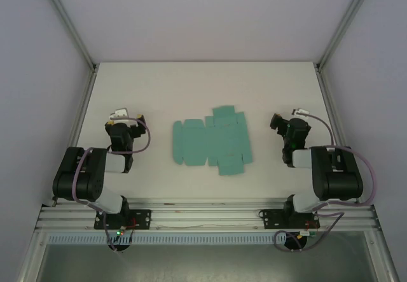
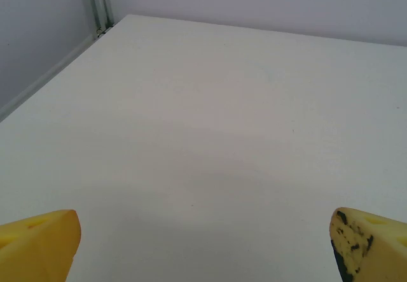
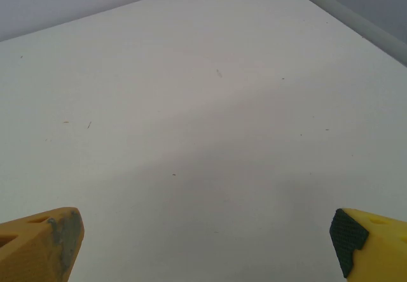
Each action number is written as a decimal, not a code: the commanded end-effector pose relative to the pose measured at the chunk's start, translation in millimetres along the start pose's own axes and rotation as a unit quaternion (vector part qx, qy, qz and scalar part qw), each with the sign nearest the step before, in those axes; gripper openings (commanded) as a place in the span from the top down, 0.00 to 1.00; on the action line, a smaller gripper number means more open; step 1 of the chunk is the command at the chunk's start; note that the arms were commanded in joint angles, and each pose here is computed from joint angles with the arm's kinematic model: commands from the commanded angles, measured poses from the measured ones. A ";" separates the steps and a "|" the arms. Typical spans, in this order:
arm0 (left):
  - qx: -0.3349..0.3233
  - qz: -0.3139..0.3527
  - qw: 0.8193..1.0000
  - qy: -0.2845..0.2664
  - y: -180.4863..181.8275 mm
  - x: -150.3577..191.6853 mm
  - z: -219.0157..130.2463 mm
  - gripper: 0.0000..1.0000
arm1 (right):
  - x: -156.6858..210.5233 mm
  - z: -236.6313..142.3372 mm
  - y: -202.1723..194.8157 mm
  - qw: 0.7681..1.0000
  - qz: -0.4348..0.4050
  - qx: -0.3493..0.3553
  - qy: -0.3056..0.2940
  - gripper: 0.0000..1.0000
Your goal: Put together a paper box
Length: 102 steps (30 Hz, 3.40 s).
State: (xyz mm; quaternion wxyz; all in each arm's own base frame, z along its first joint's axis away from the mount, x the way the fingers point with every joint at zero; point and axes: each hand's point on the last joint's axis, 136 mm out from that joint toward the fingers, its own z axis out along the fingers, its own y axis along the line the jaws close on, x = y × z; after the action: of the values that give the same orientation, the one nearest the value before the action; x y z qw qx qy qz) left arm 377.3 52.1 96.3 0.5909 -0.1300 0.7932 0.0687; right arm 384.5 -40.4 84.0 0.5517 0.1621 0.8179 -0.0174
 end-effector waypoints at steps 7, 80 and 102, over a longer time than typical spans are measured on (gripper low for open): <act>-0.002 0.009 1.000 -0.013 -2.0 -10.2 1.2 0.00 | -14.5 -0.1 1.0 1.000 0.008 0.002 -0.021 0.00; 0.408 -0.193 0.837 0.309 -218.3 58.0 -67.1 0.46 | 171.1 -66.2 159.1 0.888 0.050 -0.174 0.423 0.52; 0.529 -0.247 0.788 0.195 -234.1 -84.0 -130.9 1.00 | -14.4 -134.3 161.7 0.903 0.070 -0.328 0.267 0.14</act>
State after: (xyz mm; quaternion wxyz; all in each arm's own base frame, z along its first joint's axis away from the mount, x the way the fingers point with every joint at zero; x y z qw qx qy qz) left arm 358.5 -191.6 190.0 0.3875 -0.0194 0.7762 -0.4970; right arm 336.6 131.9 170.7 0.3494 0.0607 0.8828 0.3081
